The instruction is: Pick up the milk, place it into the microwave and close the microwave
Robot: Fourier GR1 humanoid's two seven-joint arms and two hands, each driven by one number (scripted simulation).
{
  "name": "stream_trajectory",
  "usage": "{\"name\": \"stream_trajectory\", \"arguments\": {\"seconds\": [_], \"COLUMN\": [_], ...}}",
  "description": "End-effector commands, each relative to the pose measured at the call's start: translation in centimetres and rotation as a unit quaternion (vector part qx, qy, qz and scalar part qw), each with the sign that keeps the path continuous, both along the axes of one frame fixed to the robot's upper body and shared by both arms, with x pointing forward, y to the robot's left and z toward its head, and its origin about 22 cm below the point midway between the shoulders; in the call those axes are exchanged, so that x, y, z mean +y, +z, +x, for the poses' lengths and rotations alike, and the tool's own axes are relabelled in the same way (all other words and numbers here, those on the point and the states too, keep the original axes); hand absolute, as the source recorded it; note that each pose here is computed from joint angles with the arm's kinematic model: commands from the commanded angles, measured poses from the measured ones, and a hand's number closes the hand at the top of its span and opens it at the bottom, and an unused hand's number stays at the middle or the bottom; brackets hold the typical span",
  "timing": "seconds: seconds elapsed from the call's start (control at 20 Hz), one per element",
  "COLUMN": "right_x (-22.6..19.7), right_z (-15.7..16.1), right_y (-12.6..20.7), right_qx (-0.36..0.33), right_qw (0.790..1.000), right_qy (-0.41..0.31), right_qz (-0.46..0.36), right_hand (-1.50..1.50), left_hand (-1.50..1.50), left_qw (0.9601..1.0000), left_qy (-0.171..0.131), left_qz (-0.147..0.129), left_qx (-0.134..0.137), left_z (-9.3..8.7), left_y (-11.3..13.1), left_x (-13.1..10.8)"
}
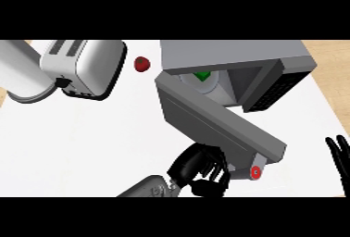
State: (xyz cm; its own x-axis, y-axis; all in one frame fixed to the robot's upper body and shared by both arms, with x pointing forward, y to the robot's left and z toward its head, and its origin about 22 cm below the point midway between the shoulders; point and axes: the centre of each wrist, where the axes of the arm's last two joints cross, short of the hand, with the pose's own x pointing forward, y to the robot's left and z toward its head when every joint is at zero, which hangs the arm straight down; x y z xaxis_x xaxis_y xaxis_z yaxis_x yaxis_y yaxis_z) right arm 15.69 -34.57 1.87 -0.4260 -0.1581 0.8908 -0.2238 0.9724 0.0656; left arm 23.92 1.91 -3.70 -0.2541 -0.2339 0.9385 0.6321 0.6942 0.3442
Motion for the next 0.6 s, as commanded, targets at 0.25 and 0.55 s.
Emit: {"name": "stream_trajectory", "arguments": {"seconds": [0.25, 0.55], "right_x": [0.1, -0.2], "right_z": [1.5, 1.7], "right_y": [2.8, 3.6], "right_qx": [-0.04, -0.04], "right_qw": [0.999, 0.998], "right_qy": [0.024, 0.048], "right_qz": [-0.006, -0.002], "right_hand": [-1.5, -1.5], "left_hand": [-1.5, -1.5], "left_qw": [0.9862, 0.9783], "left_qy": [0.094, 0.122], "left_qz": [-0.129, -0.151], "left_qx": [-0.044, -0.072], "left_z": [3.4, 5.1], "left_y": [4.3, 5.6], "left_x": [-1.1, -1.5]}}
